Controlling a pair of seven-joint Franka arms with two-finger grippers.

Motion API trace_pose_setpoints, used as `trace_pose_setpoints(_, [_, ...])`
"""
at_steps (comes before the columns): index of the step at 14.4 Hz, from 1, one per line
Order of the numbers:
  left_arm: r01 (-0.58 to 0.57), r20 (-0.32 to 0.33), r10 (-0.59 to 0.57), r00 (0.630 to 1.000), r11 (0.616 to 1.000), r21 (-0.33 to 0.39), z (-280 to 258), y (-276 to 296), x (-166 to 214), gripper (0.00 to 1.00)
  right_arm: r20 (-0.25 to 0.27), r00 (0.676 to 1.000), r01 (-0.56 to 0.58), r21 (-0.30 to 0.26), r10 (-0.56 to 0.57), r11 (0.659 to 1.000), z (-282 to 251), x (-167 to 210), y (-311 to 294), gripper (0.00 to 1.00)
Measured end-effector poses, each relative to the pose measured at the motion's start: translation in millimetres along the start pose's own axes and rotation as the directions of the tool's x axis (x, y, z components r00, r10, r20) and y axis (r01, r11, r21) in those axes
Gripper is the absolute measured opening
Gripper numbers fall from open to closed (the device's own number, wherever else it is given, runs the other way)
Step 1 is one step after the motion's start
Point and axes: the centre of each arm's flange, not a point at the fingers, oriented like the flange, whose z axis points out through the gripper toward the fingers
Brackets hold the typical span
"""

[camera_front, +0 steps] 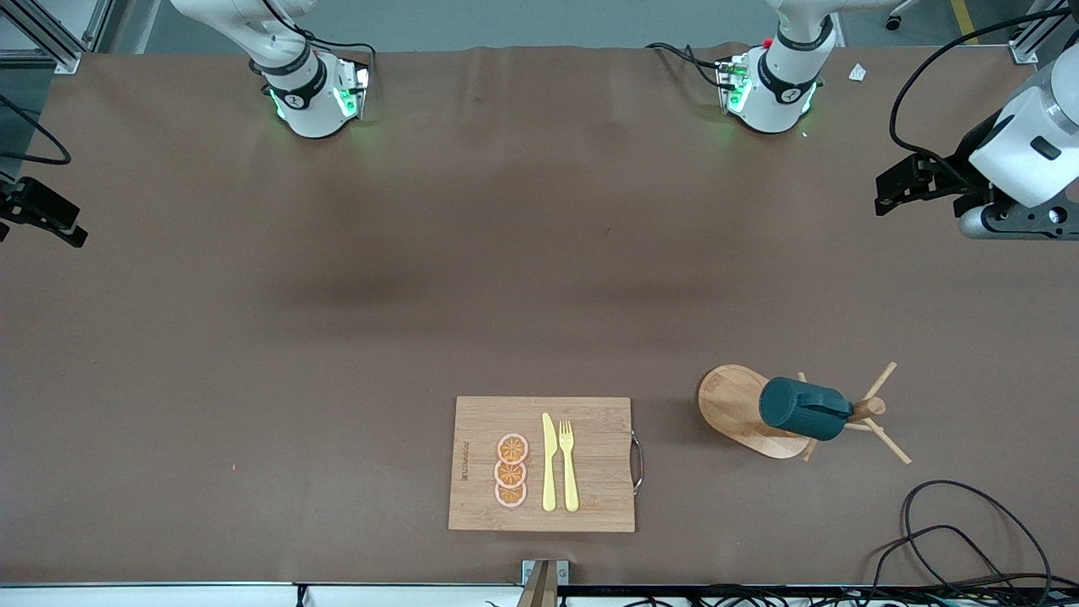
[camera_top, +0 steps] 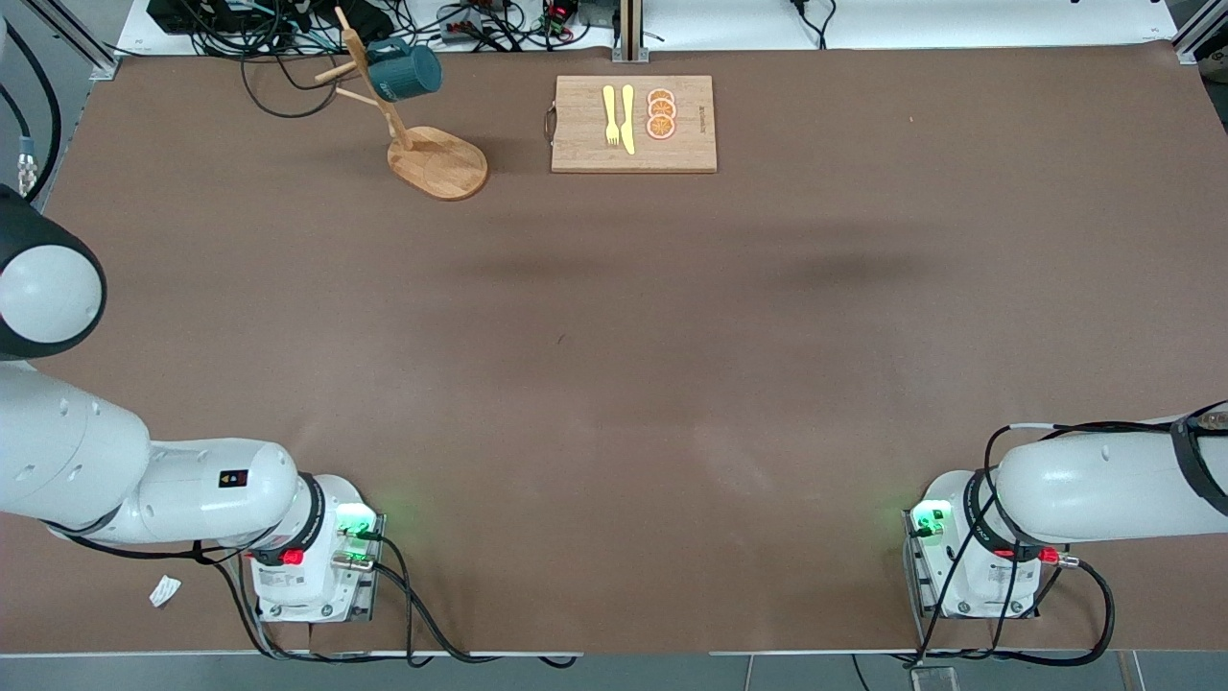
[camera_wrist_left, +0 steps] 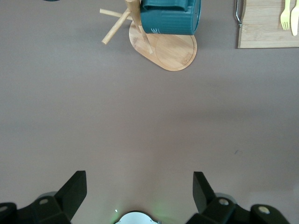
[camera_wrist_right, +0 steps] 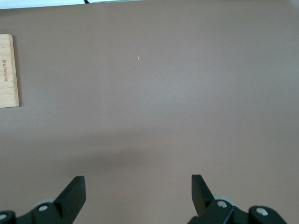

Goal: Transfer cup from left to right arm and place
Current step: 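Reach the left gripper toward the teal mug on the wooden mug tree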

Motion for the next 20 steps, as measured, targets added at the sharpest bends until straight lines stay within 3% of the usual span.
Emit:
trace_pose_setpoints(6, [0.01, 0.01, -0.01, 1.0, 1.0, -0.002, 7, -6, 6, 1.0, 0.0, 1.0, 0.0, 0.0, 0.0, 1.0, 0, 0, 0, 1.0])
trace_pose_setpoints(11, [0.11, -0.046, -0.111, 0.993, 0.994, -0.025, 20, -69, 33, 1.0, 0.0, 1.0, -0.001, 0.0, 0.001, 1.0, 0, 0, 0, 1.0])
trace_pose_setpoints(14, [0.192, -0.063, -0.194, 0.979, 0.981, -0.034, 22, -73, 39, 1.0, 0.0, 1.0, -0.001, 0.0, 0.001, 1.0, 0, 0, 0, 1.0])
trace_pose_setpoints(17, [0.372, -0.066, -0.377, 0.924, 0.925, -0.084, 36, -74, 56, 1.0, 0.0, 1.0, -0.001, 0.0, 0.001, 1.0, 0, 0, 0, 1.0])
trace_pose_setpoints(20, [0.543, -0.03, -0.555, 0.832, 0.823, -0.17, 55, -72, 77, 1.0, 0.0, 1.0, -0.001, 0.0, 0.001, 1.0, 0, 0, 0, 1.0])
